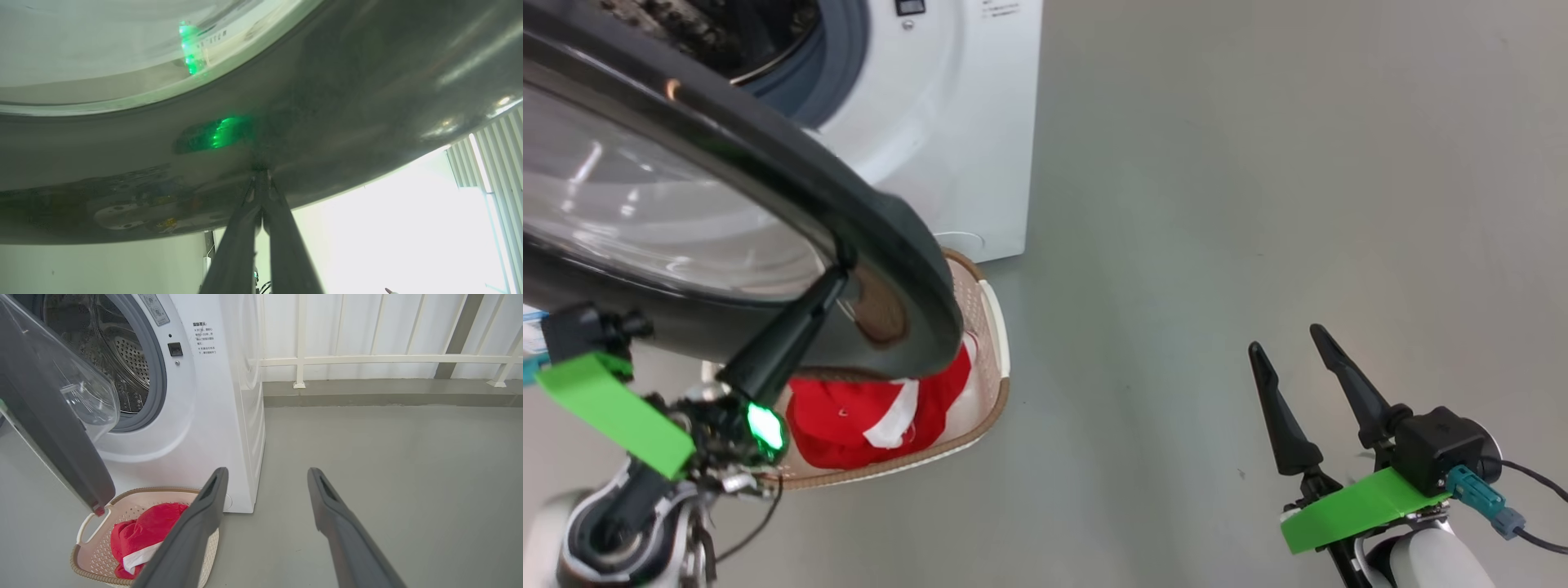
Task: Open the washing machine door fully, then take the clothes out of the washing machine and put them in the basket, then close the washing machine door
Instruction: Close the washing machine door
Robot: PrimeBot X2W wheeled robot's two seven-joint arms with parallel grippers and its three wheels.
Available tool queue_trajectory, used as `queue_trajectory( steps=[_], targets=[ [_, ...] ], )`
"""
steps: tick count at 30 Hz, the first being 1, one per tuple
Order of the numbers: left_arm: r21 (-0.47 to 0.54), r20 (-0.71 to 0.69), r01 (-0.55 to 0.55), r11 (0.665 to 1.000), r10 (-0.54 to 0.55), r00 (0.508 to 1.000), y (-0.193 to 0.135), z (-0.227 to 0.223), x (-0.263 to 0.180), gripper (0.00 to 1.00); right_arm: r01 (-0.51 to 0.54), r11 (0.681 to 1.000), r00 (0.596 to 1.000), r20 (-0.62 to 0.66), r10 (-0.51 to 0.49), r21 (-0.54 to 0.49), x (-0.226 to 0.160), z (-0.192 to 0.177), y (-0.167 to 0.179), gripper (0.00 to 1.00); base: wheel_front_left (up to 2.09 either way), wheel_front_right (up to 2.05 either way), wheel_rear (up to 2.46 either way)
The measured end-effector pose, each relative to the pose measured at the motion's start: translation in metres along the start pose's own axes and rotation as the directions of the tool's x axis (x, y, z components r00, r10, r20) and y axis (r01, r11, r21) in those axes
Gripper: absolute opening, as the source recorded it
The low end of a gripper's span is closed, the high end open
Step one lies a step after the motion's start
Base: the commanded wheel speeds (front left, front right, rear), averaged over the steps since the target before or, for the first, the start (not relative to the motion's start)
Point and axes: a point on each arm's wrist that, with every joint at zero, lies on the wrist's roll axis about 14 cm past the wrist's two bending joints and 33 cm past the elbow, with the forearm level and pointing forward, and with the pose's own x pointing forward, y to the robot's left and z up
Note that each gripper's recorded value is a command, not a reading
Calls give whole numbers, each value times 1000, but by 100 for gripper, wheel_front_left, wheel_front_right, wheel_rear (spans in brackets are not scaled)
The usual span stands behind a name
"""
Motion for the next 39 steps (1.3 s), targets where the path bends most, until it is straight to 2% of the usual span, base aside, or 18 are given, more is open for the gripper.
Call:
queue_trajectory(
  steps=[11, 21, 27, 35, 36, 37, 38, 39],
  targets=[
    [-19, -37, 9, 1000, -9, 999, 7, 6, 35, 0, 34, 999, 999, -2, -34, 7, 0, 0, -11, 100, 0, 0, 0],
    [-36, -36, -2, 999, 1, 999, 13, 10, 45, 0, 28, 1000, 1000, 2, -28, 8, 5, 1, -9, 100, 0, 0, 0],
    [-46, 14, 28, 999, -28, 1000, 2, 18, 34, 0, 3, 1000, 1000, 15, -3, 13, 8, 4, -1, 100, 0, 0, 0],
    [-48, 171, 26, 999, -17, 985, -2, 28, -20, 0, -51, 998, 998, 34, 50, 23, 11, 10, 16, 100, 0, 0, 0],
    [-44, 188, 22, 999, -13, 982, -2, 27, -27, 2, -57, 998, 998, 34, 56, 24, 11, 10, 19, 100, 0, 0, 0],
    [-44, 208, 17, 999, -8, 978, -2, 27, -34, 18, -64, 998, 997, 34, 63, 26, 11, 9, 21, 100, 0, 0, 0],
    [-45, 231, 12, 999, -1, 973, -2, 27, -41, 18, -72, 997, 997, 36, 71, 25, 11, 10, 24, 100, 0, 0, 0],
    [-43, 252, 5, 999, 6, 968, -1, 27, -48, 42, -78, 997, 996, 38, 77, 25, 11, 11, 26, 100, 0, 0, 0]
  ],
)
